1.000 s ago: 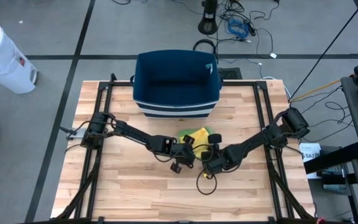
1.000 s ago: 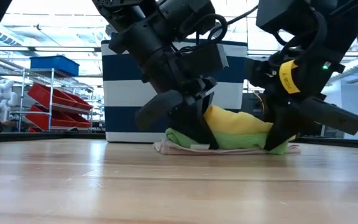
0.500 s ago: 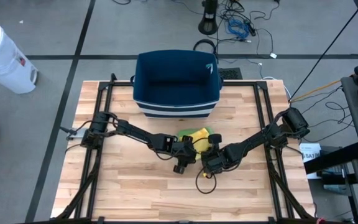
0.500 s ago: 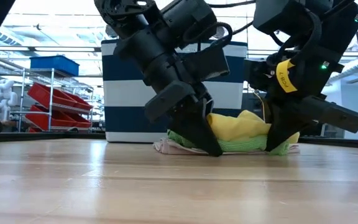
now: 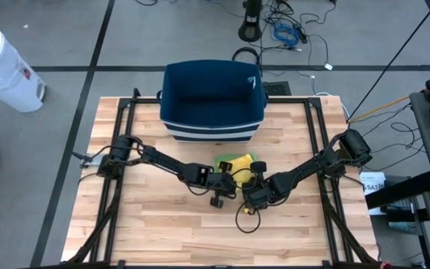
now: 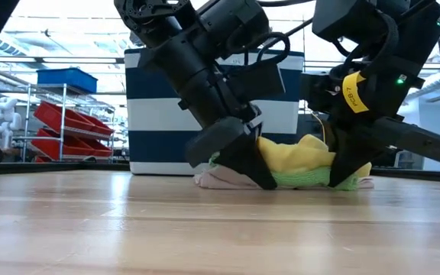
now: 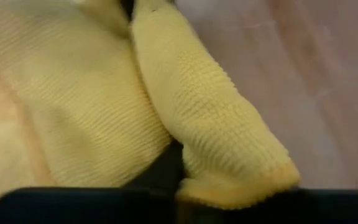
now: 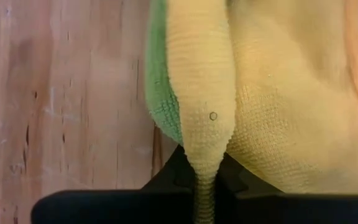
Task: Fold towel
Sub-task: Put the stacked towels into the blue bin
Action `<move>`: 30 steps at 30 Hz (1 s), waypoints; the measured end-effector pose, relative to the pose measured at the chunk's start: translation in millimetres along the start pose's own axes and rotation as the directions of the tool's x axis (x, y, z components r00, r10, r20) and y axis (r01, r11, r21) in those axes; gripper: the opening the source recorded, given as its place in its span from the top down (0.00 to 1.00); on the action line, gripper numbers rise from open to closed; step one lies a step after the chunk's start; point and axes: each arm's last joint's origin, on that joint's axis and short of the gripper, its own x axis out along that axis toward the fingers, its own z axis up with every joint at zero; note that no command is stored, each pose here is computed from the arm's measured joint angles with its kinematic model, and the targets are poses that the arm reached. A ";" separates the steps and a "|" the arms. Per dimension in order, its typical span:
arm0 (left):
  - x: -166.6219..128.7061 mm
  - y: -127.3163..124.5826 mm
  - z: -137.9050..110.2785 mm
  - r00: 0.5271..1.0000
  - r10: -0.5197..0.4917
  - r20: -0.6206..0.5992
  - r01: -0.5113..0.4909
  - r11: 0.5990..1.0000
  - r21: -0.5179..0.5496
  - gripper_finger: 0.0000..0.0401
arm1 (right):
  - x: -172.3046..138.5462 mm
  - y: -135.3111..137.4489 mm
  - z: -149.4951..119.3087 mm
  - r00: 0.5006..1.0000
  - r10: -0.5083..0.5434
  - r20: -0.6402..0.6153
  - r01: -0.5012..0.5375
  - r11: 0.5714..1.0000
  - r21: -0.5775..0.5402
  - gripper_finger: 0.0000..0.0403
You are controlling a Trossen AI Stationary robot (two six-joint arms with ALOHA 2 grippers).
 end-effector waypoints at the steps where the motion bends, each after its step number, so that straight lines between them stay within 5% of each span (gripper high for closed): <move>1: 0.0 0.7 -0.2 1.000 0.016 -0.004 -0.016 1.000 0.009 0.83 | 0.0 0.0 -0.2 1.000 0.000 -0.002 0.000 1.000 -0.001 0.99; 4: 0.1 1.4 -0.5 0.999 0.043 -0.012 -0.042 0.998 0.053 0.96 | -0.2 0.2 -0.3 1.000 0.002 -0.003 -0.002 1.000 -0.006 0.99; 15: -11.6 -11.9 13.5 0.993 0.112 0.021 -0.114 0.959 0.258 0.97 | -8.7 -0.5 -0.1 1.000 0.021 0.021 -0.019 0.996 -0.085 0.99; 30: -98.0 -12.8 69.2 0.971 0.224 0.079 -0.237 0.902 0.360 0.97 | -103.2 -18.7 -3.1 0.937 0.102 0.335 -0.055 0.988 -0.146 1.00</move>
